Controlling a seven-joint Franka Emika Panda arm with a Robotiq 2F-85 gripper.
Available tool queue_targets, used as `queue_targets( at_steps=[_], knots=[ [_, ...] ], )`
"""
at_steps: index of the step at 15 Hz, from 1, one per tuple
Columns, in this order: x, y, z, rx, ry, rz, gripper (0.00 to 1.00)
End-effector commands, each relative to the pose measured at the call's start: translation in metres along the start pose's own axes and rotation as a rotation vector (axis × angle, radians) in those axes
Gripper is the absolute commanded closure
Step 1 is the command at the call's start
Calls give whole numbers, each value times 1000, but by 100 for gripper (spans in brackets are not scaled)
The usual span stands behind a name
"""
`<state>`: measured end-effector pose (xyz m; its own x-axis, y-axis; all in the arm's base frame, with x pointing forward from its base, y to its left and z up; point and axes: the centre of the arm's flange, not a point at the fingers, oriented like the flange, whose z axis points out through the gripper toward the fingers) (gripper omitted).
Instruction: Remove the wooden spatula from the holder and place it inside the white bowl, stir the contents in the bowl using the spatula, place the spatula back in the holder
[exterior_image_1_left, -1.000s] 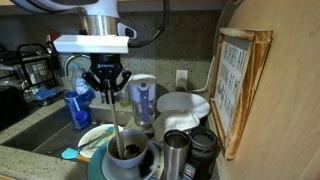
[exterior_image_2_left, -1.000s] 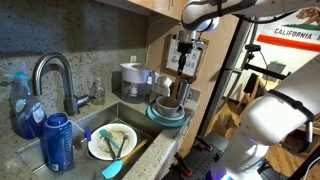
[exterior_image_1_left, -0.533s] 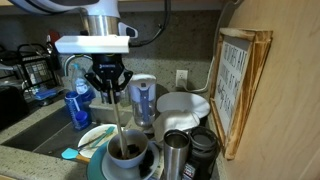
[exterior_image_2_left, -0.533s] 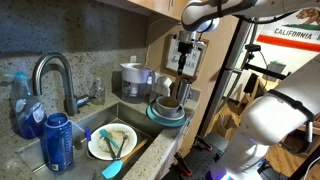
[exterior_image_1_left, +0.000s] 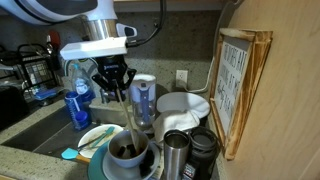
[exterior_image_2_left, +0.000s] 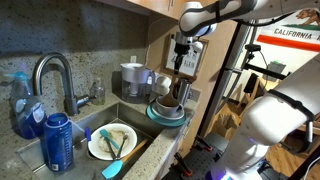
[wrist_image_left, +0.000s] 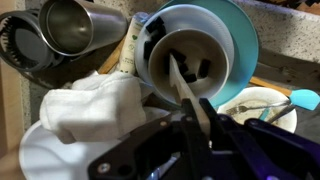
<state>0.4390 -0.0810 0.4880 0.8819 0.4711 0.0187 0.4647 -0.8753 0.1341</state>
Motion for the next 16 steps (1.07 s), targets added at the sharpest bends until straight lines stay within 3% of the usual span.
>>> queue_targets(
  at_steps=[1,7,16],
  knots=[
    [4,-4,20,14,36,11,97],
    [6,-2,20,106,50,-2,97],
    [-5,7,7,160,-127,-49,97]
  ],
)
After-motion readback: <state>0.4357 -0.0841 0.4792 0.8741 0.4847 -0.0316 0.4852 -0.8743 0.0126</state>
